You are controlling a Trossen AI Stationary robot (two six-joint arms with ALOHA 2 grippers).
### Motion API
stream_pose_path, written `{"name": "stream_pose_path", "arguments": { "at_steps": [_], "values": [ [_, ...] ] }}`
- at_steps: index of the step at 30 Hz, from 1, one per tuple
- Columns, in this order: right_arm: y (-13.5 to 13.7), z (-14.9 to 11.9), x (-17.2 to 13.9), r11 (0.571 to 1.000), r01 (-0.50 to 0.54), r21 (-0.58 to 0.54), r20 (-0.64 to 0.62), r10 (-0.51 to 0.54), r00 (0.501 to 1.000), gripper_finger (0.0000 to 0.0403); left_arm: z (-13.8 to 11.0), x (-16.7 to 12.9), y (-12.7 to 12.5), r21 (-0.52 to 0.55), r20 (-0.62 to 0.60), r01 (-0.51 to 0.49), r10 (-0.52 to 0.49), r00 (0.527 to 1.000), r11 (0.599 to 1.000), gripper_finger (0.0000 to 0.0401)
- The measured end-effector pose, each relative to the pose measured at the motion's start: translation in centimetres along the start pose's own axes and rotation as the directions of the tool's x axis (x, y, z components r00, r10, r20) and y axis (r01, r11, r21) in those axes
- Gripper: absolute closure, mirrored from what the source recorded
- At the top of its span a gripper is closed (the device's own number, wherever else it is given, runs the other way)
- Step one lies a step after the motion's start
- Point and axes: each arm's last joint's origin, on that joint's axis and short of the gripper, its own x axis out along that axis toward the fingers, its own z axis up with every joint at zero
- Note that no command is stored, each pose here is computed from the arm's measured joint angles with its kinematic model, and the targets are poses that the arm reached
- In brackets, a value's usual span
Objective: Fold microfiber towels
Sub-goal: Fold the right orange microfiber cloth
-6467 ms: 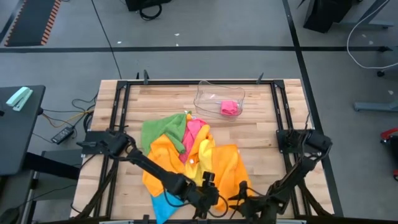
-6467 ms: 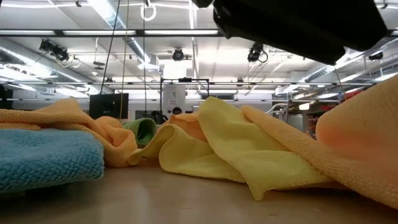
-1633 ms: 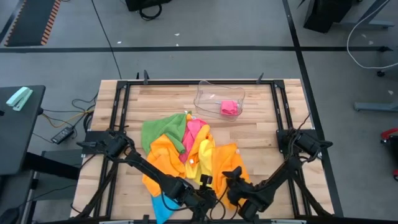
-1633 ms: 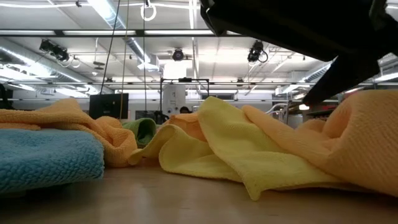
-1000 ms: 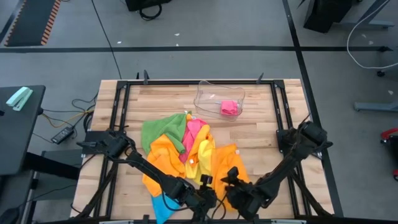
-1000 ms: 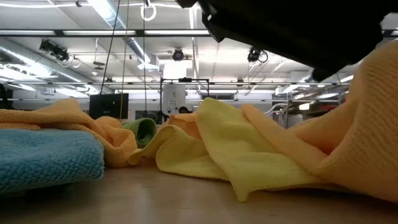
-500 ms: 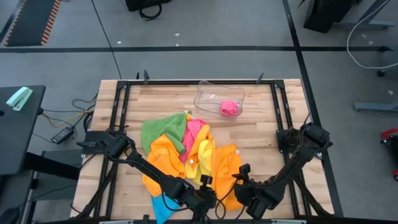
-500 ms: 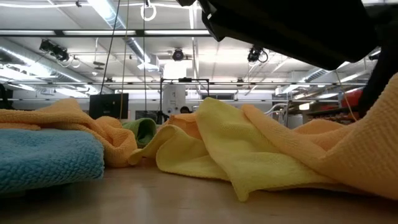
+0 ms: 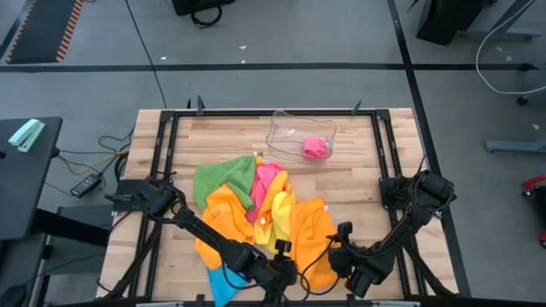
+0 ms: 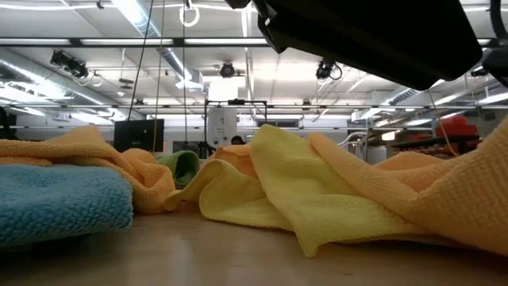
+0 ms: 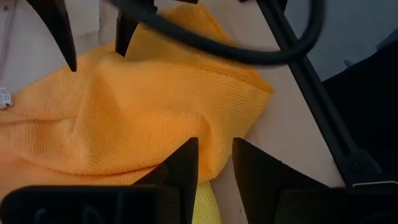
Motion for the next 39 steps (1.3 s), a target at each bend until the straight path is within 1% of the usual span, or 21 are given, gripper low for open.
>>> {"name": "stream_pose_path", "arguments": {
  "at_steps": [3,5,9,11,12,16,22,24,26,30,34,39],
  "values": [
    [-0.1,-0.4,0.2,1.000,-0.002,0.007,-0.015,0.002,1.000,0.0246,0.0,0.0,0.0,0.000,0.000,0.000,0.000,1.000,1.000,0.0294],
    [-0.1,-0.5,0.3,1.000,-0.002,0.014,-0.019,0.002,1.000,0.0277,0.0,0.0,0.0,0.000,0.000,0.000,0.000,1.000,1.000,0.0294],
    [-0.1,-0.4,0.3,1.000,-0.006,0.018,-0.015,0.006,1.000,0.0354,0.0,0.0,0.0,0.000,0.000,0.000,0.000,1.000,1.000,0.0294],
    [-0.1,-0.4,0.3,1.000,-0.006,0.018,-0.016,0.006,1.000,0.0383,0.0,0.0,0.0,0.000,0.000,0.000,0.000,1.000,1.000,0.0294],
    [-0.1,-0.4,0.3,1.000,-0.006,0.016,-0.016,0.007,1.000,0.0391,0.0,0.0,0.0,0.000,0.000,0.000,0.000,1.000,1.000,0.0294],
    [-0.2,-0.3,-0.6,0.999,-0.045,0.019,-0.015,0.045,0.999,0.0395,0.0,0.0,0.0,0.000,0.000,0.000,0.000,1.000,1.000,0.0294],
    [-0.8,0.1,-2.7,0.993,-0.108,0.040,0.027,0.107,0.994,0.0396,0.0,0.0,0.0,0.000,0.000,0.000,0.000,1.000,1.000,0.0294],
    [-1.0,0.2,-3.2,0.986,-0.162,0.049,0.000,0.163,0.987,0.0396,0.0,0.0,0.0,-0.001,0.000,0.000,0.000,1.000,1.000,0.0294],
    [-1.2,0.3,-3.8,0.970,-0.234,0.065,-0.044,0.237,0.971,0.0396,0.0,0.0,0.0,-0.001,0.001,0.001,-0.001,1.000,1.000,0.0294],
    [-1.5,0.3,-5.0,0.940,-0.332,0.081,-0.089,0.339,0.937,0.0396,0.1,-0.1,0.0,-0.001,0.002,0.000,0.000,1.000,1.000,0.0294],
    [-1.5,0.1,-5.7,0.923,-0.376,0.085,-0.106,0.384,0.917,0.0396,0.1,-0.1,0.0,-0.001,0.002,0.001,-0.001,1.000,1.000,0.0294],
    [-0.8,-0.4,-5.1,0.903,-0.414,0.114,-0.200,0.429,0.881,0.0396,0.0,-0.1,0.0,-0.001,0.002,0.001,-0.001,1.000,1.000,0.0294]
  ]
}}
